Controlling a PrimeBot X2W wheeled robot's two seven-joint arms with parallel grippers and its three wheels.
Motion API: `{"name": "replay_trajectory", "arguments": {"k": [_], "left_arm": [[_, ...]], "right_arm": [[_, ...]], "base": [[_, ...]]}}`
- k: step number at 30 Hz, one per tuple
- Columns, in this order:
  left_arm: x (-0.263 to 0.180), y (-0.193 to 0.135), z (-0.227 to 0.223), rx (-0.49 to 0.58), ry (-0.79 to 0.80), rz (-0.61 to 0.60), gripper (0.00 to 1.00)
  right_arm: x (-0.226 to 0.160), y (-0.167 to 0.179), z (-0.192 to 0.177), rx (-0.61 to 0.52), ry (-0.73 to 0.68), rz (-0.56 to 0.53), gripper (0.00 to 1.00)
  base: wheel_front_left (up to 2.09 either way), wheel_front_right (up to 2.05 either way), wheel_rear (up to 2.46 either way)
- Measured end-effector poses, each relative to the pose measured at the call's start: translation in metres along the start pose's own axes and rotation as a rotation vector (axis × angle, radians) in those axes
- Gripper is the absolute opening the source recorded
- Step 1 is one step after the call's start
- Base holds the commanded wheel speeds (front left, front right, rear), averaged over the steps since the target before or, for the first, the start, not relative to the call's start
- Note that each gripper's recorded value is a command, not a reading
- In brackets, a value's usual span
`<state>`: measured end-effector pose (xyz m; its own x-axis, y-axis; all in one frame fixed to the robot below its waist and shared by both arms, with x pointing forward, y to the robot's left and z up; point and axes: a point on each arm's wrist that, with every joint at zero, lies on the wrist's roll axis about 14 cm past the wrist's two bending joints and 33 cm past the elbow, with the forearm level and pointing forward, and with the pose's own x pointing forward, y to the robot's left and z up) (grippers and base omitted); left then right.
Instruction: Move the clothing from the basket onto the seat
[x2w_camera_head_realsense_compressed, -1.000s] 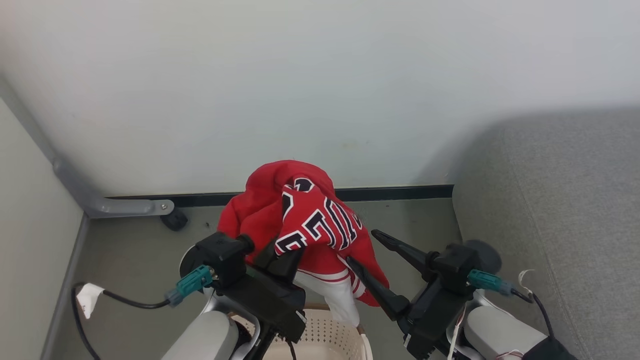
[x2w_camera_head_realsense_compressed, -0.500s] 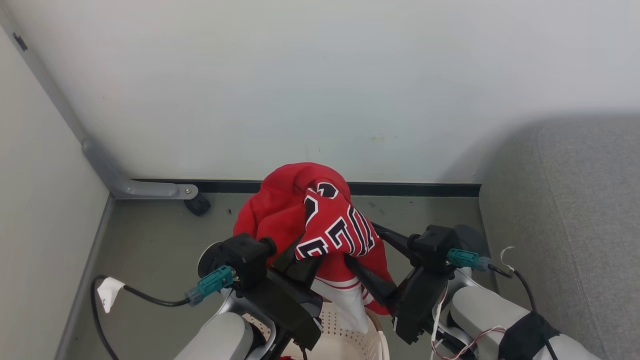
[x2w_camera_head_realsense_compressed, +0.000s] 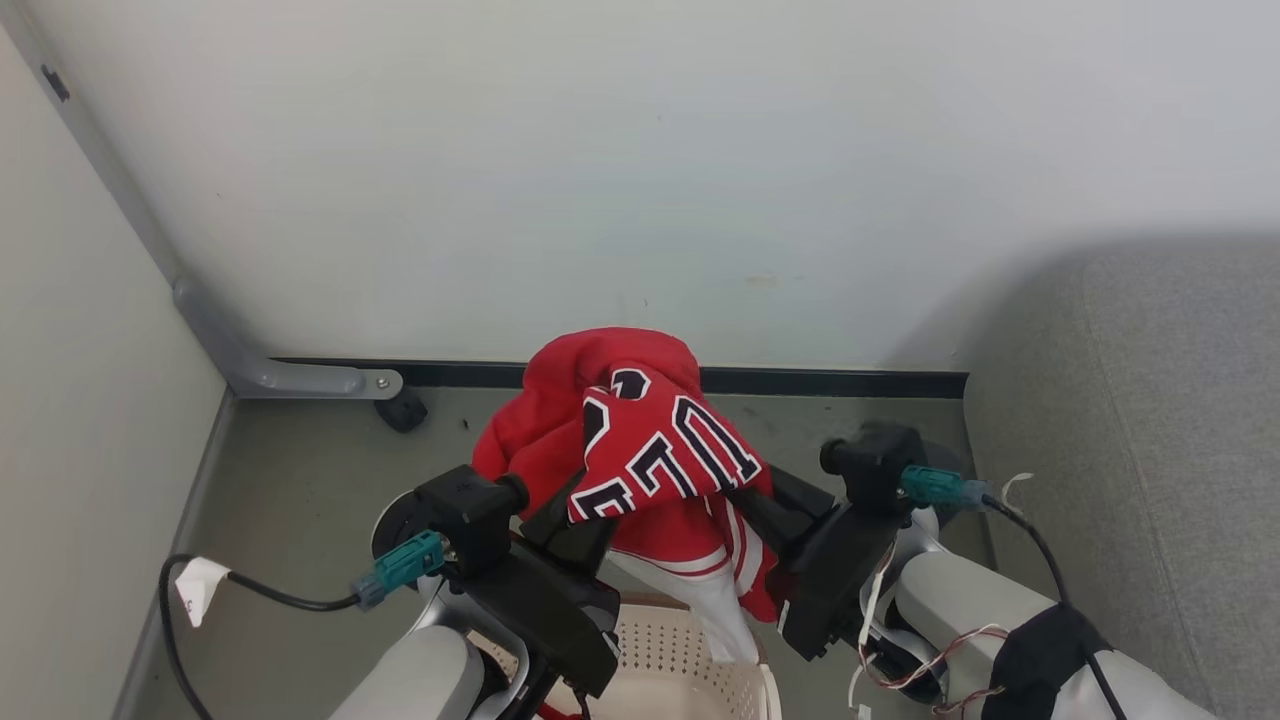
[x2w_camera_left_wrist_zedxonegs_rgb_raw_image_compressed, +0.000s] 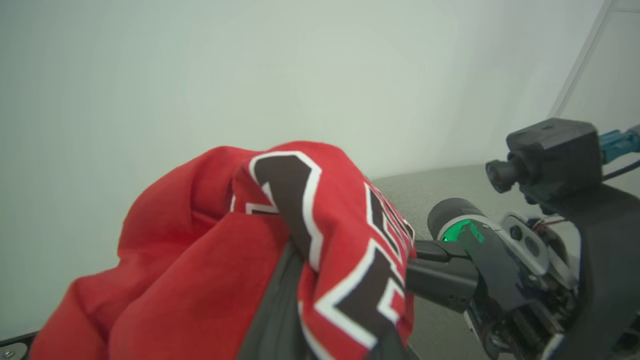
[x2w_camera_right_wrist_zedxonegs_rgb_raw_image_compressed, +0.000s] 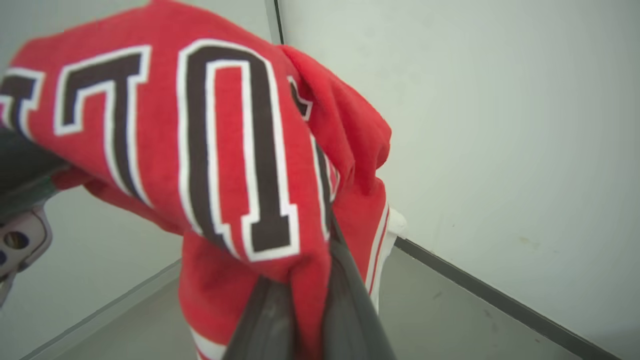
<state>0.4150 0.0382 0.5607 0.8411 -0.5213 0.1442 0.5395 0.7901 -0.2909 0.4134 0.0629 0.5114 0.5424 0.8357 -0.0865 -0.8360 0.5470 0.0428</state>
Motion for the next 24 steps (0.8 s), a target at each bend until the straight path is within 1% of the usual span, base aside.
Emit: {"name": "replay_trajectory", "arguments": {"k": [2, 4, 5, 6, 7, 8, 9, 14, 16, 17, 24], "left_arm": [[-0.002, 0.003, -0.004, 0.006, 0.017, 0.005, 0.00], [-0.004, 0.005, -0.011, 0.008, 0.038, 0.012, 0.09], [-0.006, 0.005, -0.015, 0.006, 0.050, 0.017, 0.11], [-0.008, 0.004, -0.019, 0.003, 0.062, 0.017, 0.15], [-0.009, 0.003, -0.023, 0.000, 0.071, 0.015, 0.24], [-0.010, 0.001, -0.027, -0.001, 0.080, 0.012, 0.60], [-0.011, 0.000, -0.029, -0.001, 0.086, 0.009, 1.00], [-0.011, -0.005, -0.031, 0.007, 0.094, -0.011, 1.00], [-0.014, -0.009, -0.036, 0.031, 0.115, -0.032, 1.00], [-0.015, -0.013, -0.039, 0.044, 0.124, -0.046, 1.00], [-0.014, -0.025, -0.033, 0.042, 0.099, -0.090, 1.00]], "right_arm": [[-0.001, -0.006, 0.005, 0.035, -0.019, -0.024, 0.00], [-0.002, -0.011, 0.012, 0.069, -0.042, -0.046, 0.00], [-0.002, -0.013, 0.015, 0.086, -0.053, -0.053, 0.00], [-0.003, -0.013, 0.018, 0.099, -0.063, -0.058, 0.00], [-0.003, -0.014, 0.020, 0.110, -0.072, -0.063, 0.00], [-0.004, -0.016, 0.022, 0.122, -0.079, -0.071, 0.00], [-0.005, -0.019, 0.023, 0.132, -0.085, -0.080, 0.00], [-0.014, -0.037, 0.029, 0.182, -0.115, -0.144, 0.00], [-0.018, -0.045, 0.031, 0.195, -0.125, -0.173, 0.00], [-0.019, -0.048, 0.031, 0.195, -0.125, -0.181, 0.00], [-0.032, -0.060, 0.034, 0.204, -0.142, -0.227, 0.00]], "base": [[0.00, 0.00, 0.00], [0.00, 0.00, 0.00], [0.00, 0.00, 0.00], [0.00, 0.00, 0.00], [0.00, 0.00, 0.00], [0.00, 0.00, 0.00], [0.00, 0.00, 0.00], [0.00, 0.00, 0.00], [0.00, 0.00, 0.00], [0.00, 0.00, 0.00], [0.00, 0.00, 0.00]]}}
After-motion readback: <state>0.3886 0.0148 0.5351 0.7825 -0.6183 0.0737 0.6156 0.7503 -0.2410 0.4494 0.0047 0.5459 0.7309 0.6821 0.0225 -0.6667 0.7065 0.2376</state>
